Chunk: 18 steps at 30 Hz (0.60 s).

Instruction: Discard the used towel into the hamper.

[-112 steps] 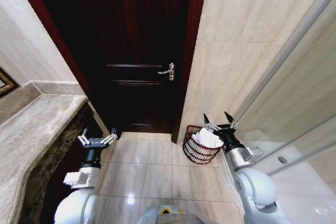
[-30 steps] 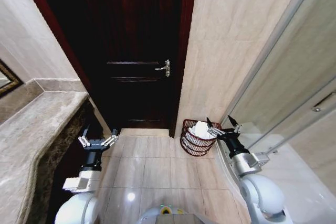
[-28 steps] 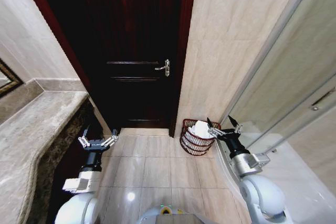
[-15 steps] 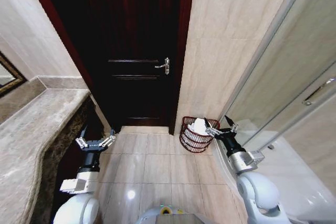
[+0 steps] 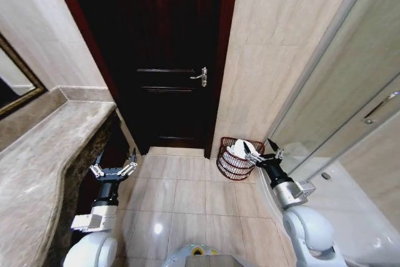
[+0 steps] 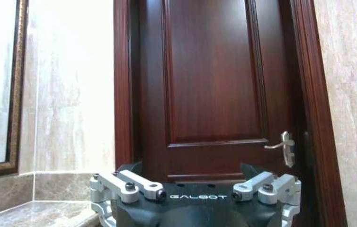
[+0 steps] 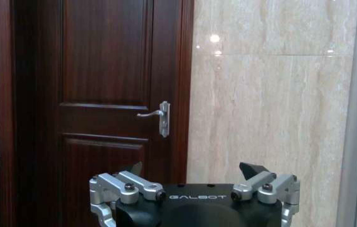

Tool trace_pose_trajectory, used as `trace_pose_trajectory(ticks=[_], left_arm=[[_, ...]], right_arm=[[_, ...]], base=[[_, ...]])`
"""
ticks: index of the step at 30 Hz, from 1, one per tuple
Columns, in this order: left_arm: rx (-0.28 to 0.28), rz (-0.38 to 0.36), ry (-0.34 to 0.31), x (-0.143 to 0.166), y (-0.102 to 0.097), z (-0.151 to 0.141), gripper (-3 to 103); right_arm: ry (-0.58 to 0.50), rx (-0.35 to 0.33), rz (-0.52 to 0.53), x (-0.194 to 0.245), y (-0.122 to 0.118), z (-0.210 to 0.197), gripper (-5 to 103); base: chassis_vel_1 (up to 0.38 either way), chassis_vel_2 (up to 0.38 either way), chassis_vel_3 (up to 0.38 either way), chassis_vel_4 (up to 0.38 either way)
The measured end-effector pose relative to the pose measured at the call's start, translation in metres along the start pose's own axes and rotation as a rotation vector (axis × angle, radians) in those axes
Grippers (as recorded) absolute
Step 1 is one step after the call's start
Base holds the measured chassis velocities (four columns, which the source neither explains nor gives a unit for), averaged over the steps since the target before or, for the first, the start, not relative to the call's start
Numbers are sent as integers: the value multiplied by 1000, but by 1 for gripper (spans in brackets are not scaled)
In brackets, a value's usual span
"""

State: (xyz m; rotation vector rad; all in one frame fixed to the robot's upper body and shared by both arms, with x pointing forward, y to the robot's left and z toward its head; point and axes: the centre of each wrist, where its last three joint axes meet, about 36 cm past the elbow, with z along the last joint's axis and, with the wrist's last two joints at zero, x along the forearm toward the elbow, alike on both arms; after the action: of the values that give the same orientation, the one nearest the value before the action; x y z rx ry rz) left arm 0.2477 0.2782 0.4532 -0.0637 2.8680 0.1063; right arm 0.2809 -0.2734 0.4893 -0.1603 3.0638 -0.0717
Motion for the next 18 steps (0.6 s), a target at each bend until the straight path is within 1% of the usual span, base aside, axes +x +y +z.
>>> trace_pose_trajectory(ticks=[12,18], left_arm=[[-3,-2,-25,0,2,4,100],[-9,-1,-20,0,3,4,100]], right_arm=[[0,-3,4,1,1,1,100],[-4,-3,5,0,1,0,100]], base=[[50,-51,-42,54],[49,-51,-49,53]])
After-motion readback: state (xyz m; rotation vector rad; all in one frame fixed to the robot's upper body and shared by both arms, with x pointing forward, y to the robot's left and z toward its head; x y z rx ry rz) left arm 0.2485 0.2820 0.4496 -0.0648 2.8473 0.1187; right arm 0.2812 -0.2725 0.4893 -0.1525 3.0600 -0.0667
